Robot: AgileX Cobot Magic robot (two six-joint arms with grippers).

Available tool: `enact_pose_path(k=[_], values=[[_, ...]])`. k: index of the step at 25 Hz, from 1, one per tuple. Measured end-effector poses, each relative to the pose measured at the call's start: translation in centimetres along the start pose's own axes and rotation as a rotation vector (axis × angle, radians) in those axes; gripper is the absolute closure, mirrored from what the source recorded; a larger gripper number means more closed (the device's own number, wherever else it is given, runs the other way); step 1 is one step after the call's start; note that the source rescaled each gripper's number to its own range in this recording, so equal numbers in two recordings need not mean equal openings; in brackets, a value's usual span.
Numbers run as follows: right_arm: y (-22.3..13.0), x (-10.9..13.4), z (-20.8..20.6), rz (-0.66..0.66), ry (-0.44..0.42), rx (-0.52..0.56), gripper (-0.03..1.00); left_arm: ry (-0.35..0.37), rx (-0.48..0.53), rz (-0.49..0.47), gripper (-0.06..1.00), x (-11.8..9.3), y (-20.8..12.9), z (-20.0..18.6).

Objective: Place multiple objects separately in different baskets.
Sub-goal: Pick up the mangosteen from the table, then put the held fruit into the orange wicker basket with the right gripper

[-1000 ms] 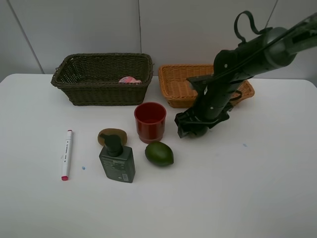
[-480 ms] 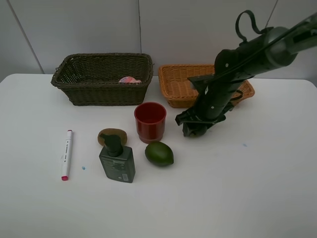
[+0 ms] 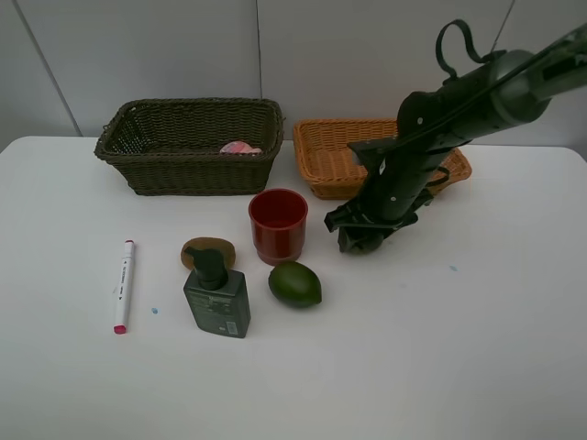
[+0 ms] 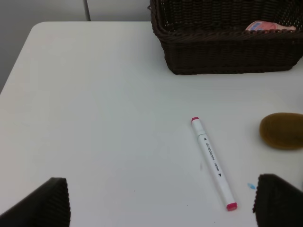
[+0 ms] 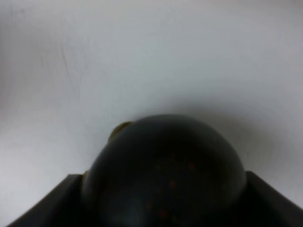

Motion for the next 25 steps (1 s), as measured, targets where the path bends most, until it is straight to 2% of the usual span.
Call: enact_pose_path(k=[6,10,19,25], values=[[0.0,0.0,0.0,0.000,0.000,0.001,0.30,0.000,0.000,0.000,-0.05,0.0,0.0,0.0],[0.2,0.1,-1.5,-0.001,0.003,-0.013,0.30,0.000,0.000,0.000,-0.05,0.0,0.0,0.0],[2.1,0.4,-12.6,0.003,0.050,-0.248,0.30,0.000,0.000,0.000,-0.05,0.0,0.0,0.0],[3.1,-1.8,-16.5,0.109,0.050,-0.351,0.30,0.000,0.000,0.000,-0.05,0.0,0.0,0.0]])
Point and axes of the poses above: a point on each arm's last joint axis where the gripper is mounted, z pointing out along that axis toward the gripper, x along the wrist's bending axis when the last joint is at zero, y = z × x, the point moved 7 cm from there along z, pointing out along that axis toward the gripper, and after that the axes turned 12 degrees about z, right-handed, at the moved point
